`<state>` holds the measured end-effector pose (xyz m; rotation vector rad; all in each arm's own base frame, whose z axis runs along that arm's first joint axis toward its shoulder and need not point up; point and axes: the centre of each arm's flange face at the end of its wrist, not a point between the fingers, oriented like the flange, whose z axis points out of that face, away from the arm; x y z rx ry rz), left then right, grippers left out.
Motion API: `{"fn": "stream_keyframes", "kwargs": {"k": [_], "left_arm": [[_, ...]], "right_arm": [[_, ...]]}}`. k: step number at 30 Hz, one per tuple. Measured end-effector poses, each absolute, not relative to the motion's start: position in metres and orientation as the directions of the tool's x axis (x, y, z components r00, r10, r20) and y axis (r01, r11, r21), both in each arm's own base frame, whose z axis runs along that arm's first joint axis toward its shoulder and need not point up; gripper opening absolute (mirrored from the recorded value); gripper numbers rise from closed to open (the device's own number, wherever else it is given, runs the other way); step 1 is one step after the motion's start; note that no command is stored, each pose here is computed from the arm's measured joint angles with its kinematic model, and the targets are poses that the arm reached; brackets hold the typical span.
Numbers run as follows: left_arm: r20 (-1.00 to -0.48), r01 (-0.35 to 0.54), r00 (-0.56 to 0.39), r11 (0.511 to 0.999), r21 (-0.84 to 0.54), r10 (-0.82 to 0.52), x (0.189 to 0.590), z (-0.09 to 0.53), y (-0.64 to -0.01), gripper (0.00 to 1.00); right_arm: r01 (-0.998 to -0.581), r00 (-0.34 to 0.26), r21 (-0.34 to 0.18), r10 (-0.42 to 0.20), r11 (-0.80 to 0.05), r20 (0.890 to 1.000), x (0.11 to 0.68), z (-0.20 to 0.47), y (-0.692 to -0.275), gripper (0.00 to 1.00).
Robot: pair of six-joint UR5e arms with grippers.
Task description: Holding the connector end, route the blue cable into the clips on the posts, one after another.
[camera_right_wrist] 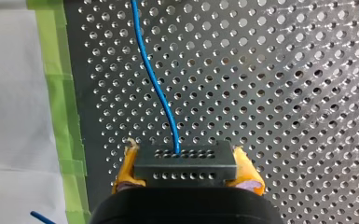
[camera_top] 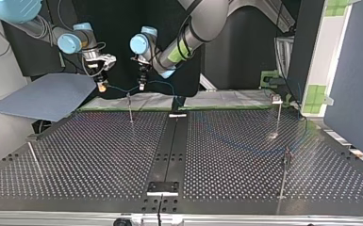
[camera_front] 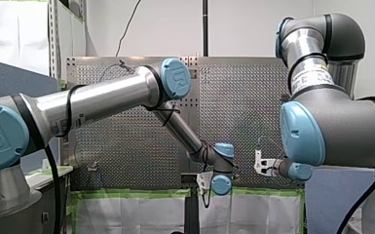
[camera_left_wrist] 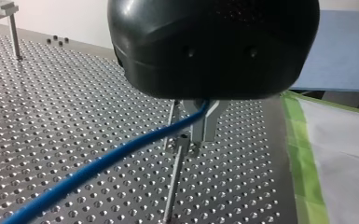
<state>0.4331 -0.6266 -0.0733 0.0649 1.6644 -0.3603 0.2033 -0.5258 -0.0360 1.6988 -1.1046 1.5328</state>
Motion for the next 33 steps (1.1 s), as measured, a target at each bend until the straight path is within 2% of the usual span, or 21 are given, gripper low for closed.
{"fn": "stream_keyframes", "kwargs": {"k": [11,23,33], "left_arm": [[-0.977,0.265,-0.134,0.943,-0.199,-0.169,0.445,-0.078,-0.634,0.00],[-0.976,0.268,-0.138,0.943,-0.199,-0.167,0.455,-0.082,-0.631,0.00],[-0.976,0.277,-0.139,0.940,-0.201,-0.168,0.461,-0.082,-0.629,0.00]], "right_arm": [[-0.878,-0.038,-0.124,-0.191,-0.462,0.981,0.197,-0.038,-0.540,0.00],[-0.883,0.010,-0.114,-0.262,-0.456,0.965,0.194,-0.066,-0.548,0.00],[-0.884,0.003,-0.116,-0.254,-0.452,0.967,0.193,-0.060,-0.563,0.00]]}}
